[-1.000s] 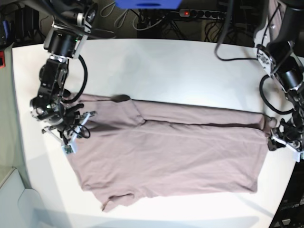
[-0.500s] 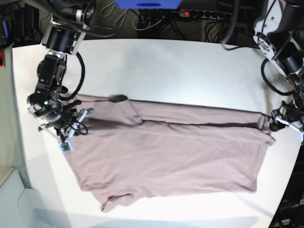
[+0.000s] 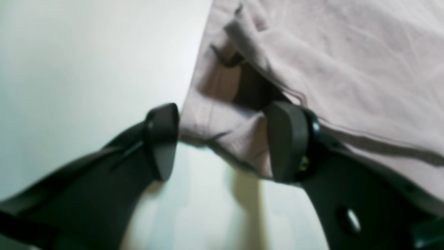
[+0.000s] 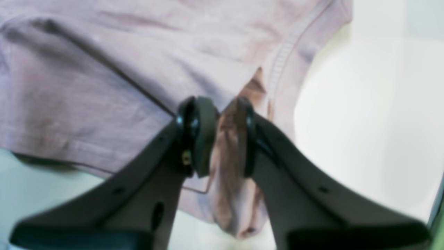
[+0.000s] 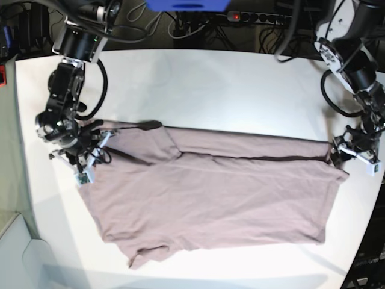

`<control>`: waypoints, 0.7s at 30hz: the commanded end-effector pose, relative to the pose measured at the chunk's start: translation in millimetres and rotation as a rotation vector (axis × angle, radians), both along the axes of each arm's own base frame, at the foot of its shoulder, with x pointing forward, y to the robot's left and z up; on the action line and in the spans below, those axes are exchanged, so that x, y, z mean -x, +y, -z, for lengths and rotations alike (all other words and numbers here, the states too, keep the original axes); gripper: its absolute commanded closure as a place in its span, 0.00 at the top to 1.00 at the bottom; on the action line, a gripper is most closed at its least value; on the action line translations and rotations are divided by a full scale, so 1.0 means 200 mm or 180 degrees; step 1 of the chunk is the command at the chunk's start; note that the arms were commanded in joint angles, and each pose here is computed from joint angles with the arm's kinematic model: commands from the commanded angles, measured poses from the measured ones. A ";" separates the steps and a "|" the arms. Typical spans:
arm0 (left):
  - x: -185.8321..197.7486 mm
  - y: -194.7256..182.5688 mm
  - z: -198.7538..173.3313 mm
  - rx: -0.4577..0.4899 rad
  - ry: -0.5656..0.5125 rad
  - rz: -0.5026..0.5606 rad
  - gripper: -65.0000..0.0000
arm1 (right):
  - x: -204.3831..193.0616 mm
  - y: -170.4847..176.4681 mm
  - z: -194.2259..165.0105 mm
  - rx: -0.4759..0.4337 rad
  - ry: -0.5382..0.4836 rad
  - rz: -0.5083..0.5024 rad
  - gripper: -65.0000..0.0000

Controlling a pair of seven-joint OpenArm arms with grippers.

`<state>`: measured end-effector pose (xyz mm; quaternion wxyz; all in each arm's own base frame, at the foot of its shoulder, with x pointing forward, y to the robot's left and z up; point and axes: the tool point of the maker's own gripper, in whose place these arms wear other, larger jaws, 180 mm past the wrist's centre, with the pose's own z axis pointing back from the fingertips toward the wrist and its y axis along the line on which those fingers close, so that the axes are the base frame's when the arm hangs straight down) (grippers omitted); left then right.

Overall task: Layout the t-shirt on the table in an organized manner, then fold the t-shirt properly
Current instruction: 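Release and regrasp the folded edge with both grippers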

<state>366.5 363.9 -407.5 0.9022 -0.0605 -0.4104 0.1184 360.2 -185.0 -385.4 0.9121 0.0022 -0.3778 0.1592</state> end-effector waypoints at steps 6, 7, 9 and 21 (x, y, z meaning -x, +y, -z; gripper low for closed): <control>0.02 0.06 -0.13 -0.0285 -0.0143 0.0043 0.60 | -0.07 -0.01 -0.09 -0.0006 -0.0212 -0.0013 0.23; 0.02 0.05 -0.12 -0.0272 -0.0137 0.0053 0.60 | -0.07 -0.01 -0.09 -0.0011 -0.0212 -0.0013 0.23; 0.02 0.04 -0.11 -0.0257 -0.0128 0.0064 0.60 | -0.07 0.00 -0.09 -0.0015 -0.0212 -0.0019 0.23; -0.05 0.02 -0.15 -0.0216 -0.0257 0.0055 0.60 | -0.07 0.00 -0.10 -0.0016 -0.0226 -0.0029 0.23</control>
